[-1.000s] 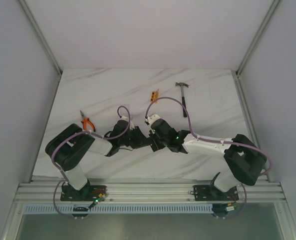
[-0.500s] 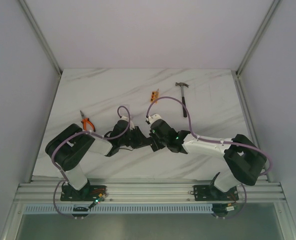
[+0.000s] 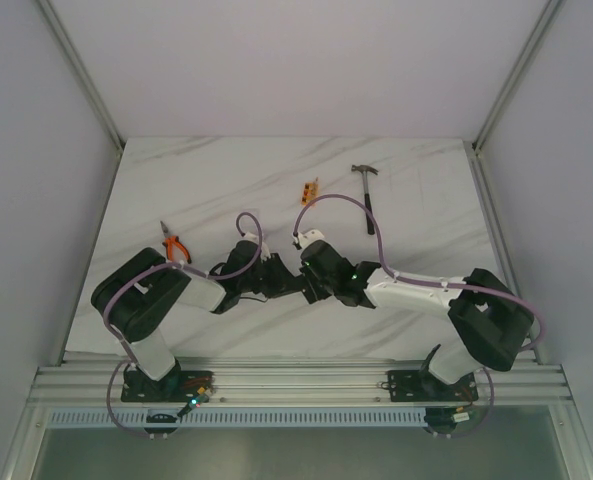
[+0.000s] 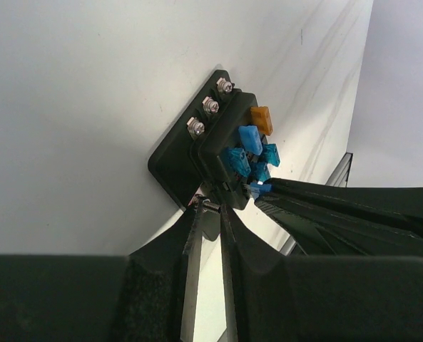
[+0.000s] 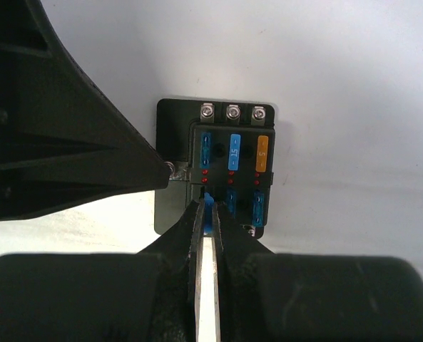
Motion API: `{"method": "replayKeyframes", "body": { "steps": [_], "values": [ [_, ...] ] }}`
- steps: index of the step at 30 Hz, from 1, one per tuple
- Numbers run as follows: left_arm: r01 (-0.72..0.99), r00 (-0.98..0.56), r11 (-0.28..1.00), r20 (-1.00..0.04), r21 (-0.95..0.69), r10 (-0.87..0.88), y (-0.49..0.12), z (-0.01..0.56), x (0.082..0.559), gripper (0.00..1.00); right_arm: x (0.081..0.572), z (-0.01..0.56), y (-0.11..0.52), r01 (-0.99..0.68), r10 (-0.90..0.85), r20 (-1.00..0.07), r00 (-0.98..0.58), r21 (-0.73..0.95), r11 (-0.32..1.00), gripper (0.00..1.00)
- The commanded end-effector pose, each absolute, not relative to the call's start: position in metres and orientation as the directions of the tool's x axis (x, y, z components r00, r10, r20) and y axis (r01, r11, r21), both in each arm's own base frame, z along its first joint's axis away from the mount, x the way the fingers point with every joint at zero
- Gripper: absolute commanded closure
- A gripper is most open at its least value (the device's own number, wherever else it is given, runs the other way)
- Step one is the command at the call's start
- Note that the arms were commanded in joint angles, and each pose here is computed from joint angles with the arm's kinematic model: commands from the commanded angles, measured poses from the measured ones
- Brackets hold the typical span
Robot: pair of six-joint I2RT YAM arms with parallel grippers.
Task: Snap on the fuse box
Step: Install the fuse at the fuse box base.
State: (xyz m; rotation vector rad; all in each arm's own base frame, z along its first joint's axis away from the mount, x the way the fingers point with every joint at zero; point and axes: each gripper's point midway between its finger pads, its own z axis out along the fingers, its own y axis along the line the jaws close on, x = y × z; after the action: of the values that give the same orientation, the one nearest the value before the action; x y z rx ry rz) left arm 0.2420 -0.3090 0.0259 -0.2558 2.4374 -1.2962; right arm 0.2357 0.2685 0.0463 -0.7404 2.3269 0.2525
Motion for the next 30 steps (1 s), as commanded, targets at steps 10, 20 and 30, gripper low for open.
{"method": "replayKeyframes", "body": {
  "steps": [10,20,30],
  "values": [
    [0.012,-0.92,0.561,-0.229,-0.828,-0.318,-0.312,0.022,0.241,0.75,0.233,0.028,0.261,-0.562,-0.474,-0.614,-0.631,-0.06,0.825,1.0],
    [0.015,-0.921,0.56,-0.229,-0.829,-0.315,-0.313,0.023,0.242,0.75,0.236,0.033,0.269,-0.581,-0.477,-0.636,-0.607,-0.054,0.812,1.0],
    [0.011,-0.92,0.563,-0.229,-0.826,-0.318,-0.313,0.022,0.242,0.75,0.234,0.038,0.273,-0.604,-0.501,-0.644,-0.579,-0.073,0.793,1.0]
  ]
}}
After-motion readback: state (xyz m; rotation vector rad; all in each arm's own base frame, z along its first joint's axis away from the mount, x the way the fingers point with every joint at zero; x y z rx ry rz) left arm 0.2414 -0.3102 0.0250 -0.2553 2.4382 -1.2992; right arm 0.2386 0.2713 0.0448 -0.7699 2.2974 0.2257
